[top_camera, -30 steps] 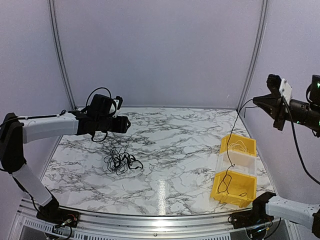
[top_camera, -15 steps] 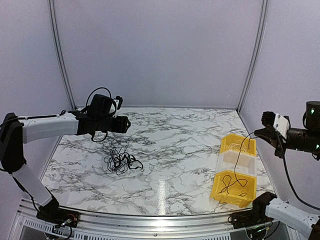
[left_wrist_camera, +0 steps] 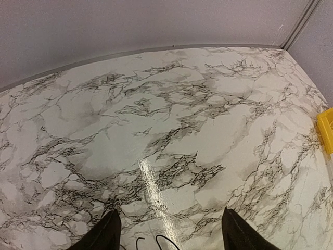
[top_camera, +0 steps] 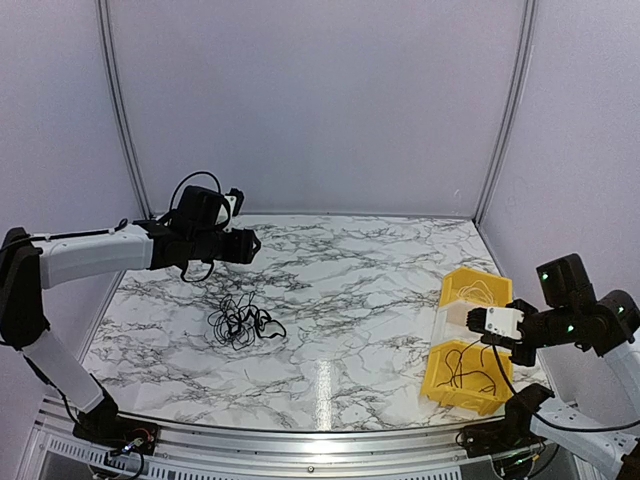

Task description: Untangle the cables

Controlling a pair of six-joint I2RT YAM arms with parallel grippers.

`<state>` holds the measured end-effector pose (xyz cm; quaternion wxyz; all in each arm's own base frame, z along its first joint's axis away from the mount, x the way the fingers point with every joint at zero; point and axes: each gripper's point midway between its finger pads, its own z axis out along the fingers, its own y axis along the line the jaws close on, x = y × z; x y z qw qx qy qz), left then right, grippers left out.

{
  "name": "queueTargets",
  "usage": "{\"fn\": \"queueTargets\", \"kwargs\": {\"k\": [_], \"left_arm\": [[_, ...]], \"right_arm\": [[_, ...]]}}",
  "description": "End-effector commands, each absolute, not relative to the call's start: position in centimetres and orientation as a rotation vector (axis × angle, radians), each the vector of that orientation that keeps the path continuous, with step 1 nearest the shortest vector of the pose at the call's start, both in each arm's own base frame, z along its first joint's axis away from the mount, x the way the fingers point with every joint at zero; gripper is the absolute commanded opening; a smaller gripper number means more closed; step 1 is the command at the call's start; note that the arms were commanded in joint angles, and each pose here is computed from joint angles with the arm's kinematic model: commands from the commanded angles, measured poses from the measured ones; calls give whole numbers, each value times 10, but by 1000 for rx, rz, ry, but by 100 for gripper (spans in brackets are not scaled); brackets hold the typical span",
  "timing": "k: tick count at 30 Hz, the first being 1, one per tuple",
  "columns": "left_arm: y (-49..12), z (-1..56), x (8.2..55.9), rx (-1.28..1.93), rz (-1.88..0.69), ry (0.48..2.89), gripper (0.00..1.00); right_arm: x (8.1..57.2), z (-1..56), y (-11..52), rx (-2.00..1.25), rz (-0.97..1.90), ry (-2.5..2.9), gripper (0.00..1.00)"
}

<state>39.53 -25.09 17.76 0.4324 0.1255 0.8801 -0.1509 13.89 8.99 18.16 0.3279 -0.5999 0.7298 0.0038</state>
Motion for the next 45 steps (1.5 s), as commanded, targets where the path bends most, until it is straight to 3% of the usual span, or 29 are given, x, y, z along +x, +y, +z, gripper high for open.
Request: {"fn": "queueTargets", "kwargs": {"k": [1, 20, 31, 40, 45], "left_arm": [[-251, 195, 393, 314, -408, 2154, 69], [-250, 205, 391, 315, -417, 2131, 69], [-252, 204, 390, 316, -438, 2139, 70], [-245, 183, 396, 358, -329, 2173, 71], [-248, 150, 398, 466, -263, 2213, 70]], "right_arm": [[149, 168, 85, -1616, -61, 1894, 0], [158, 99, 88, -1849, -50, 1892, 0], [159, 91, 89, -1871, -53, 1868, 0], [176, 165, 93, -1750, -97, 1849, 0], [183, 174, 93, -1724, -110, 1867, 0]]}}
